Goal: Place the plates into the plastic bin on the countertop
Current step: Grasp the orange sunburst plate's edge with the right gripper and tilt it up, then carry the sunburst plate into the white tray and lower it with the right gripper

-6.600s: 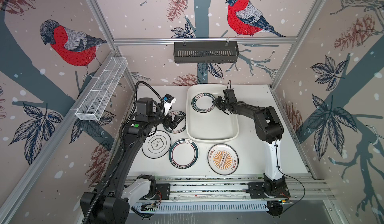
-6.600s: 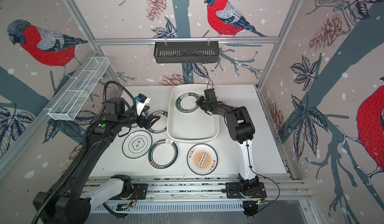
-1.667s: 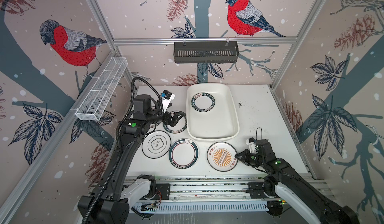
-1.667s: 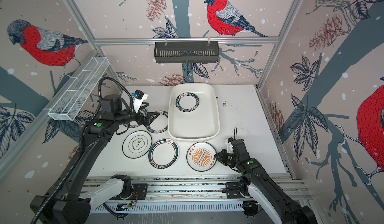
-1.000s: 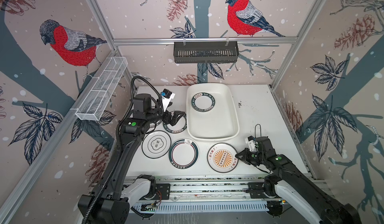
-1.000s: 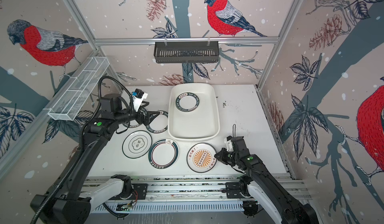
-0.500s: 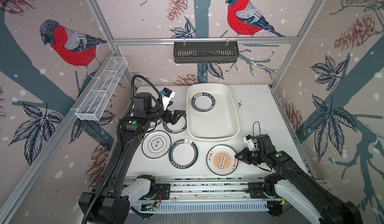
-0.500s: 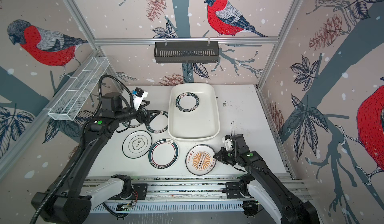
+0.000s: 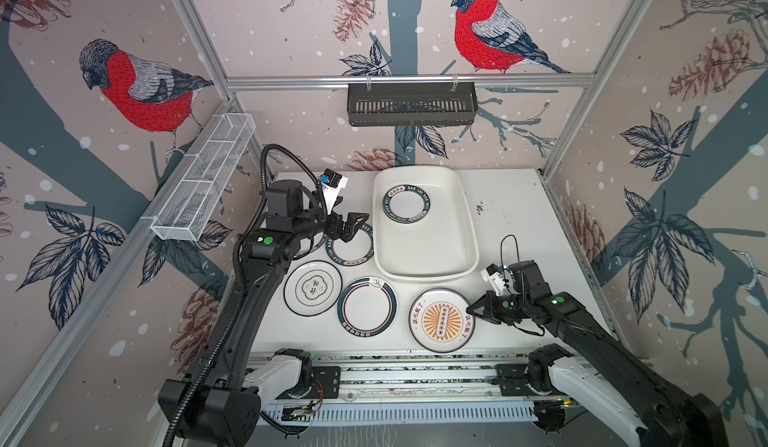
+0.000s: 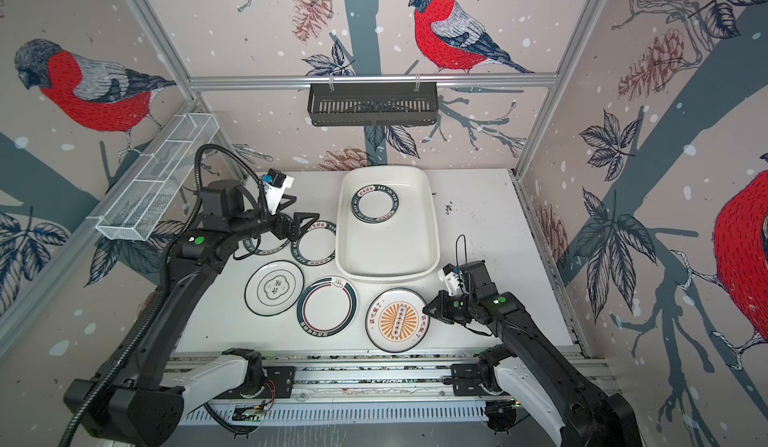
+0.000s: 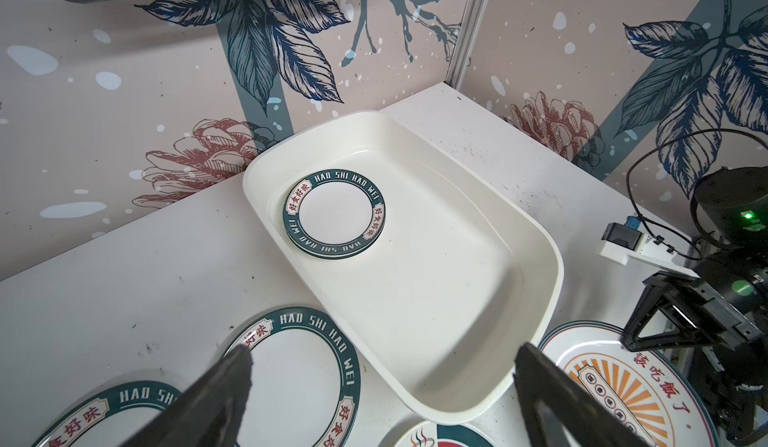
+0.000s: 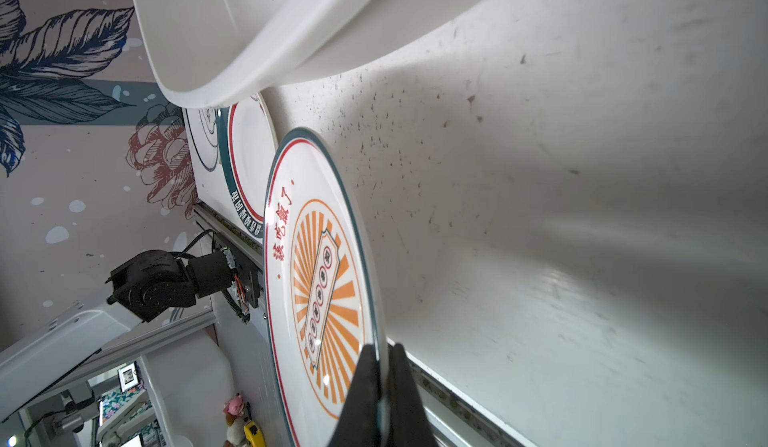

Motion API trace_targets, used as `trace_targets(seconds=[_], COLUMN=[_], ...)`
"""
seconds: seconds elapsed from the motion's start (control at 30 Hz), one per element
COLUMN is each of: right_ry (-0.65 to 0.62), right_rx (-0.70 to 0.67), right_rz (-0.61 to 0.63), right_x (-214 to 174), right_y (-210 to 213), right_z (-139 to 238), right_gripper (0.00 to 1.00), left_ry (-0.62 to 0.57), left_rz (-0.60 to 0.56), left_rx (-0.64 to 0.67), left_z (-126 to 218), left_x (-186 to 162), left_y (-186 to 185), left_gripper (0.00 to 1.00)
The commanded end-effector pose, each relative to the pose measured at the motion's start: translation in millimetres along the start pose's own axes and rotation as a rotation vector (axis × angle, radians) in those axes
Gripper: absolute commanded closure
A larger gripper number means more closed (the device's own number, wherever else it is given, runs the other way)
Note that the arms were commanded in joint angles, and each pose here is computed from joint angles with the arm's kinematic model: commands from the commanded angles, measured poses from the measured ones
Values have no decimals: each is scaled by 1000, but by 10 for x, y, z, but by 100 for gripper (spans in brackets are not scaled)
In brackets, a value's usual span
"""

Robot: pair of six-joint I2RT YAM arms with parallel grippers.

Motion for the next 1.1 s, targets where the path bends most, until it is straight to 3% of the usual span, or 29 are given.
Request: trace_targets(seconds=[0.0,0.63,0.93,1.07], right_ry=[38,19,-60,-81], right_rx=[41,217,291,274], right_rz=[47,188,264,245], right_x=[-24,327,985,1424], right_y=[102,873,1438,1518], right_z=[21,233,209,21], right_gripper=[99,99,99,99], left_ry=[-11,1,-29,-40], left_rz=[-3,0,-29,-27], left_rx=[58,140,105,99], left_z=[16,122,205,236], left_x=[65,139,179,186], left_y=[66,113,21,-9], left_gripper=[3,3,3,3])
Point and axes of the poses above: each gripper's point midway between its finger pads, its own z axis back along the fingers, its own y axis along the line the jaws close on, x = y × z, the point moved 7 cm from there along z, back along the fingers, and after that the axes turned 10 degrees about -z, right-handed, at the moved point
